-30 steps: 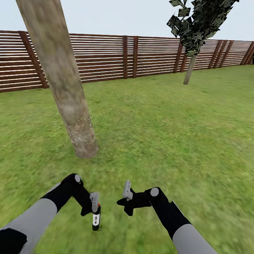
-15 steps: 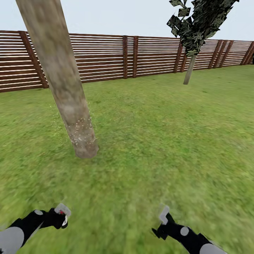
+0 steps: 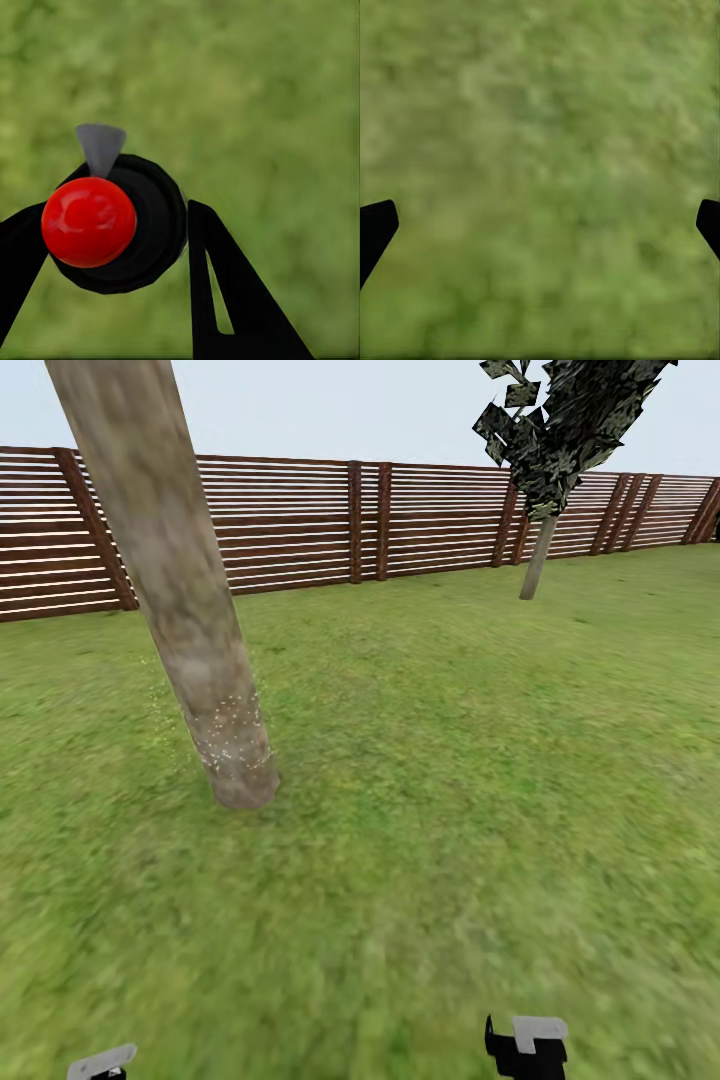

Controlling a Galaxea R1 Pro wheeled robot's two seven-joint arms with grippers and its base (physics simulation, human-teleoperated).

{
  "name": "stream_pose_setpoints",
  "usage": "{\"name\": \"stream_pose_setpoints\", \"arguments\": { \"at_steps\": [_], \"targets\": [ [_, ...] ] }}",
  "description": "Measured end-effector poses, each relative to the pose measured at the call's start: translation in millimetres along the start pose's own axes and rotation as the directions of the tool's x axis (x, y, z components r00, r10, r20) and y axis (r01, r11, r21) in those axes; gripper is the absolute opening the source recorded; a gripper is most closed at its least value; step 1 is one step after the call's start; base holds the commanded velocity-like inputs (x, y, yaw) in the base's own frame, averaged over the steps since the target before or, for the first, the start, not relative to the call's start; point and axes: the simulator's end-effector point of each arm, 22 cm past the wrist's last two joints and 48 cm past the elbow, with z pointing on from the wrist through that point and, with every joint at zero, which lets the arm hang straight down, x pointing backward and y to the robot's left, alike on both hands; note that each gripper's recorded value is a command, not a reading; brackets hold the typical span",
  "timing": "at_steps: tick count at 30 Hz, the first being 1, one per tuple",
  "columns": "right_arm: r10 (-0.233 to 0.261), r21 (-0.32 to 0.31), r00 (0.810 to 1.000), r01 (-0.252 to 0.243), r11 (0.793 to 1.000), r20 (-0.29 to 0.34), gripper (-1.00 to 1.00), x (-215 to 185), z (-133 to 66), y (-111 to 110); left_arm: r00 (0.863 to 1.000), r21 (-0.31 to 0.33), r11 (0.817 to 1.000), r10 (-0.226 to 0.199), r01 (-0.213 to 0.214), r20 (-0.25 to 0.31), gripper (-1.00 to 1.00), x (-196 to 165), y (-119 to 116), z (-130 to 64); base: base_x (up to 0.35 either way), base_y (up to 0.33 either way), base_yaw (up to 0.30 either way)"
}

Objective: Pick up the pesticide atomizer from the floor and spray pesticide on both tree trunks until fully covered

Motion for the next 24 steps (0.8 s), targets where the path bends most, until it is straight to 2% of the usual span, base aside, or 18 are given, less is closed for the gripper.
{"name": "stream_pose_setpoints", "arguments": {
  "at_steps": [6,12,17,24],
  "targets": [
    [-0.003,-0.001,1.0,0.003,1.0,-0.01,1.0,5.5,-2.2,0.1,1.0,-0.002,1.0,-0.001,0.001,-0.003,-1.0,1.4,0.6,-0.3,0.0,0.0,0.0],
    [-0.021,-0.01,0.997,0.02,1.0,-0.069,1.0,45.8,-22.3,-0.2,1.0,-0.006,1.0,-0.002,0.002,-0.002,-1.0,1.0,2.8,-0.4,0.0,0.0,0.0],
    [-0.019,-0.009,0.997,0.019,1.0,-0.071,1.0,47.8,-23.4,-0.3,1.0,-0.014,1.0,0.003,-0.003,0.003,-1.0,-1.5,10.3,-0.1,0.0,0.0,0.0],
    [-0.02,-0.009,0.997,0.019,1.0,-0.073,1.0,48.7,-23.7,-0.5,1.0,-0.006,1.0,0.006,-0.006,0.006,-1.0,-1.9,5.5,0.0,0.0,0.0,0.0]
  ]
}}
